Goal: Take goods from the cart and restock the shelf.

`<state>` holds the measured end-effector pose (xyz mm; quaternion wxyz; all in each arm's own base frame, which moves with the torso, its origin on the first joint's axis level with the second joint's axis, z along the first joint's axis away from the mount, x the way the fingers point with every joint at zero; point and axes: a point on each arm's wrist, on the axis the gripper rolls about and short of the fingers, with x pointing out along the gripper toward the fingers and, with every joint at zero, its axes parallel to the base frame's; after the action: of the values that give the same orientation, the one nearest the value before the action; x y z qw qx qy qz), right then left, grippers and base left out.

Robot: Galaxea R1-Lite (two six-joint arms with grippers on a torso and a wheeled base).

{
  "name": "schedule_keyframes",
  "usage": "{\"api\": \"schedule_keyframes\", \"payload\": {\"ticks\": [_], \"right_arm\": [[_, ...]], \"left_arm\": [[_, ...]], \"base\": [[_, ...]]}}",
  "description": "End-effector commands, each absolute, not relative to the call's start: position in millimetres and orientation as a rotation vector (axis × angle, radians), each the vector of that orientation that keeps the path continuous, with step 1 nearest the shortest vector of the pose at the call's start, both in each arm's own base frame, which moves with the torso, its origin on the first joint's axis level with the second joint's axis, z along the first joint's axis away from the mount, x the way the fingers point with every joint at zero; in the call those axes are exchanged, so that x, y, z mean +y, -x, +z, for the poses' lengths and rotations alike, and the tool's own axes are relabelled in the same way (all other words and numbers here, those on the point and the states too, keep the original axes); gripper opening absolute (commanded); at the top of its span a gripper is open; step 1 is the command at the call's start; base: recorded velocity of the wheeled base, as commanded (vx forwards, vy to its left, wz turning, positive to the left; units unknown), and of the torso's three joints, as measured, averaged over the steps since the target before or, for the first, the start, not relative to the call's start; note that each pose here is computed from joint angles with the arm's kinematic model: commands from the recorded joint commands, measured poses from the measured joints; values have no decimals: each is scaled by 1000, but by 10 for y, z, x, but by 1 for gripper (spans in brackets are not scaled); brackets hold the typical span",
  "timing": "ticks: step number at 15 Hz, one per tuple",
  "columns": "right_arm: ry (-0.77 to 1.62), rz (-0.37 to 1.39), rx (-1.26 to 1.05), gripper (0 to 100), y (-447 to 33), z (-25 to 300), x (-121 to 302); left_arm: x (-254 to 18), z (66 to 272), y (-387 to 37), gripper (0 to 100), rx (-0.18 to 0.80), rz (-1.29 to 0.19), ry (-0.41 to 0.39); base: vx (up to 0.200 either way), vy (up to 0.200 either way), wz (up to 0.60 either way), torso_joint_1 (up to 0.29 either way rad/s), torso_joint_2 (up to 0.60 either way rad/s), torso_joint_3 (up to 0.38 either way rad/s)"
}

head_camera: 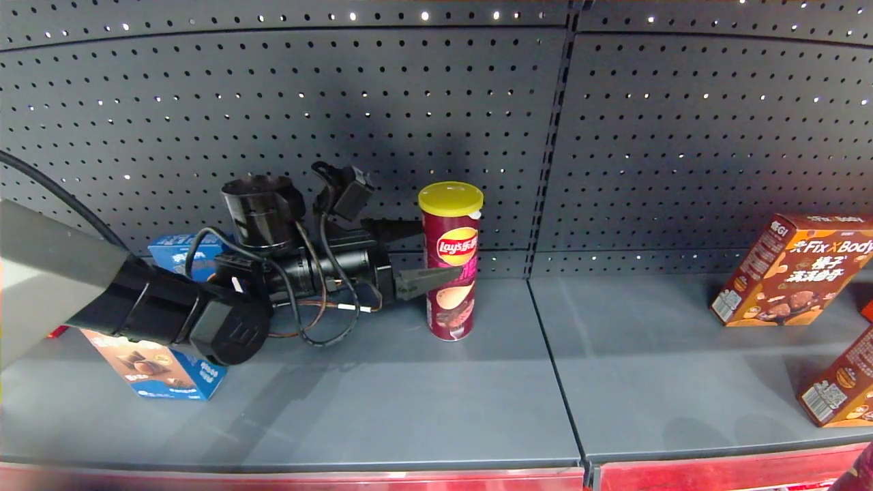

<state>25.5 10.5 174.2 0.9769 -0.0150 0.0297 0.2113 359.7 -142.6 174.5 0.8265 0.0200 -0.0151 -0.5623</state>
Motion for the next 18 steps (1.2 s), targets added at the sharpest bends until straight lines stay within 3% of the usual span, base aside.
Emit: {"api": "schedule_keyframes", "payload": {"ticks": [1,16,17,18], "right_arm": [[31,426,59,0,-254,1742,105],[30,423,48,0,-247,1765,102],[30,421,48,0,-247,1765,102],[30,421,49,0,-247,1761,102]], "left_arm": [[-1449,1734,-3631,100,-34,-1198,-42],[-1680,1757,-3815,100,-66,-1265,-38],[-1686,1761,-3814,0,-68,-1266,-38],[-1705,1753,-3809,0,-64,-1268,-36]], "base": [[0,0,0,0,0,0],[0,0,0,0,0,0],[0,0,0,0,0,0],[0,0,0,0,0,0]]}}
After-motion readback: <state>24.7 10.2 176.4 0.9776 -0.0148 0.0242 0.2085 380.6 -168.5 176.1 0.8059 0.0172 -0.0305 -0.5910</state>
